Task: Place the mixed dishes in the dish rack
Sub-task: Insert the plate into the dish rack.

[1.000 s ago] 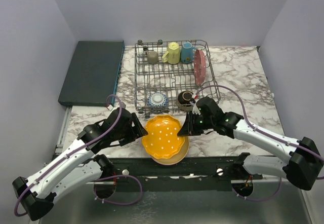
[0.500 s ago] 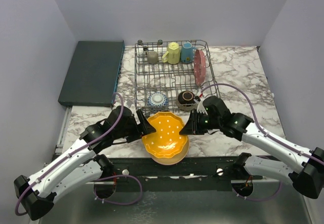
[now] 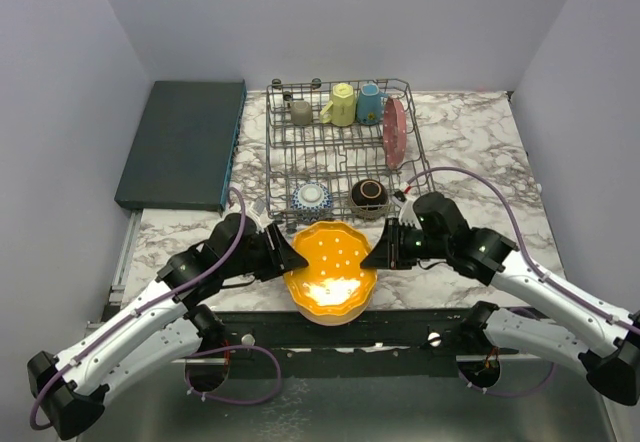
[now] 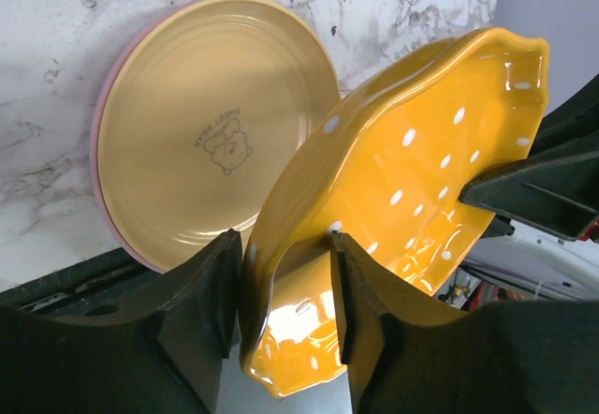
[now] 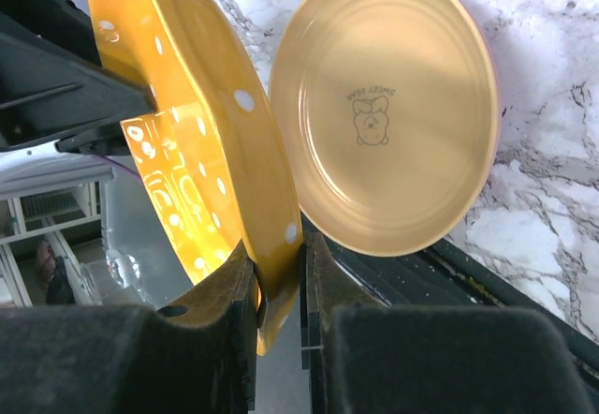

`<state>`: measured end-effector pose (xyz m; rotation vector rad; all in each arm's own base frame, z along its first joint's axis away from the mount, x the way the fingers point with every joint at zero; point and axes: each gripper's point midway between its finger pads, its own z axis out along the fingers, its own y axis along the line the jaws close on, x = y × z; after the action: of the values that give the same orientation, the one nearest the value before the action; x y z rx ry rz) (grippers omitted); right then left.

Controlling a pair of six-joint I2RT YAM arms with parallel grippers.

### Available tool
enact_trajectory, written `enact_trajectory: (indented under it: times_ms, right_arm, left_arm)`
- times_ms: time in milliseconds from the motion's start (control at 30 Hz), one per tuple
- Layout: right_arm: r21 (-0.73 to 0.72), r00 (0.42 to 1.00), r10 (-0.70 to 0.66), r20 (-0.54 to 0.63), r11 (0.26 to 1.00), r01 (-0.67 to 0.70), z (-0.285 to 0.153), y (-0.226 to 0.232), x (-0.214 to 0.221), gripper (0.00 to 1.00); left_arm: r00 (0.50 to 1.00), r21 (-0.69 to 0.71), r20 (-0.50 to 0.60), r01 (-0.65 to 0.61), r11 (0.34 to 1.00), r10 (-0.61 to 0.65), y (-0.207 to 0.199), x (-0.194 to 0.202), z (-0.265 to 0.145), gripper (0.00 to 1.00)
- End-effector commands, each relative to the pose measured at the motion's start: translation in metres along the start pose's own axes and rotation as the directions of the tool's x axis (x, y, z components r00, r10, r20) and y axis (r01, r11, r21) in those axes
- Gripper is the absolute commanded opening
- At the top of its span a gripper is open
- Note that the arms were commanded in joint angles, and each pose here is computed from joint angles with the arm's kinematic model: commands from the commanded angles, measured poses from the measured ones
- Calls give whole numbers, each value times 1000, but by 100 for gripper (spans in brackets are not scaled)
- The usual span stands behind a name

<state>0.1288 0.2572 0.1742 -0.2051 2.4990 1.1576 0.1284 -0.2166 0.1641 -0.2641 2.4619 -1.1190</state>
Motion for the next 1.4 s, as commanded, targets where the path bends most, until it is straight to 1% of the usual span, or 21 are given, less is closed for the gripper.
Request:
enact_trajectory:
  times_ms: [0,233,367,500,667,733,833,1033,1200,1367]
  right_arm:
    - [-168,996,4,86,986,10,-22,46,-20,0]
    - [-197,996,19,88,980,-1,-29,47,-13,0]
    - [-238,996,19,87,971,2,-33,51,-9,1]
    - [-256,996,30,90,967,-6,-35,52,-7,5]
    - [-274,995,41,92,962,-14,-36,53,-5,13]
    - [-278,994,49,95,960,-21,-35,51,-5,20]
    - [-286,994,64,87,958,-36,-32,50,-3,27]
    - [-337,994,81,72,940,-52,-29,55,0,37]
    - [-403,994,90,66,913,-56,-31,63,2,37]
    - [-459,990,103,94,887,-49,-38,68,3,27]
  left_arm:
    - [1000,173,-18,-9,985,12,-35,2,-7,41]
    - [1000,276,-2,-5,961,6,-53,0,-14,0]
    - [1000,337,10,12,941,-16,-60,-1,-20,0]
    - [999,400,31,9,917,-23,-69,-2,-29,0]
    - [998,441,50,-1,898,-24,-78,-5,-37,0]
    - [999,448,49,0,894,-24,-80,-5,-39,0]
    - [999,460,47,0,888,-25,-83,-6,-39,0]
    - [998,487,53,-1,873,-28,-88,-7,-43,0]
    - [998,493,49,6,870,-34,-88,-6,-42,0]
    - [998,489,50,3,872,-32,-86,-6,-41,0]
